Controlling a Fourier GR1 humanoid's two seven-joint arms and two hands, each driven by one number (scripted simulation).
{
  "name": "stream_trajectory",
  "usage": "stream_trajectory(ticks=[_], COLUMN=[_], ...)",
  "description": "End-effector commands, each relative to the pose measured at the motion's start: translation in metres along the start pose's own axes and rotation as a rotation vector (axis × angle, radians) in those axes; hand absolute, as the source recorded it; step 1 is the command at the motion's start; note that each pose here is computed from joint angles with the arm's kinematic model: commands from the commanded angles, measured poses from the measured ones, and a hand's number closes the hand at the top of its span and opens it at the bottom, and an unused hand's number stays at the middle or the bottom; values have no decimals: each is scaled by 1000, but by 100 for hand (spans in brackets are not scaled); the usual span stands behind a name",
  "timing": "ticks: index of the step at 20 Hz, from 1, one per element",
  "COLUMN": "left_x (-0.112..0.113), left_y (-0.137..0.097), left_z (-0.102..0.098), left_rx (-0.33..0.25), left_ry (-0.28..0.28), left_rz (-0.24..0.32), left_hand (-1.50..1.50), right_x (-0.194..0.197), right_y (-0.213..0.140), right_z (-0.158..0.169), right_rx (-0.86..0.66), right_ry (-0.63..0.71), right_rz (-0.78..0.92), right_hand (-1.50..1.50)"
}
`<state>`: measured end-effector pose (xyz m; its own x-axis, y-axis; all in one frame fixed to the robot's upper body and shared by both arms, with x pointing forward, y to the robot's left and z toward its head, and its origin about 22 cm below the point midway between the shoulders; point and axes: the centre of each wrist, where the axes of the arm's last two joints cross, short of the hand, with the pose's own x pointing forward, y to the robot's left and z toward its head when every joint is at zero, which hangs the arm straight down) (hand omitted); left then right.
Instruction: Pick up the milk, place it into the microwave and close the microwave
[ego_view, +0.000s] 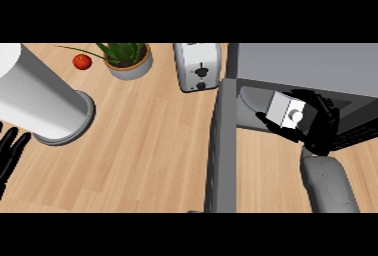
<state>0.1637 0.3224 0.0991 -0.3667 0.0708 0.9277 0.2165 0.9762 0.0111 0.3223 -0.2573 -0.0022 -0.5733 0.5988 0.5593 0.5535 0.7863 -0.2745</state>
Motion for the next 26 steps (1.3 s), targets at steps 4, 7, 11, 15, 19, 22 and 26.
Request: stream_trajectory(ticks=[4, 7, 11, 15, 19, 22, 26], left_x=[-2, -6, -7, -7, -7, -9, -12], left_y=[-7, -7, -14, -18, -21, -26, -34], left_z=[-12, -12, -17, -19, -23, -27, -28], left_rx=[-49, -56, -81, -93, -105, -109, -105], left_ry=[-14, 7, -4, 12, 8, 1, -9], left_rz=[8, 7, 18, 16, 14, 25, 39], left_hand=[-150, -150, -150, -150, -150, -150, -150], right_x=[-6, -13, -13, -16, -21, -20, -19], right_y=[33, 21, 23, 18, 10, 11, 17], right_z=[-5, -5, 0, 0, -2, -7, -1], right_rx=[79, 79, 74, 72, 84, 105, 157], right_ry=[255, 277, 296, 323, 320, 322, 347], right_rz=[-58, -49, -62, -49, -36, -50, -82], right_hand=[-150, -150, -150, -150, -150, -150, -150])
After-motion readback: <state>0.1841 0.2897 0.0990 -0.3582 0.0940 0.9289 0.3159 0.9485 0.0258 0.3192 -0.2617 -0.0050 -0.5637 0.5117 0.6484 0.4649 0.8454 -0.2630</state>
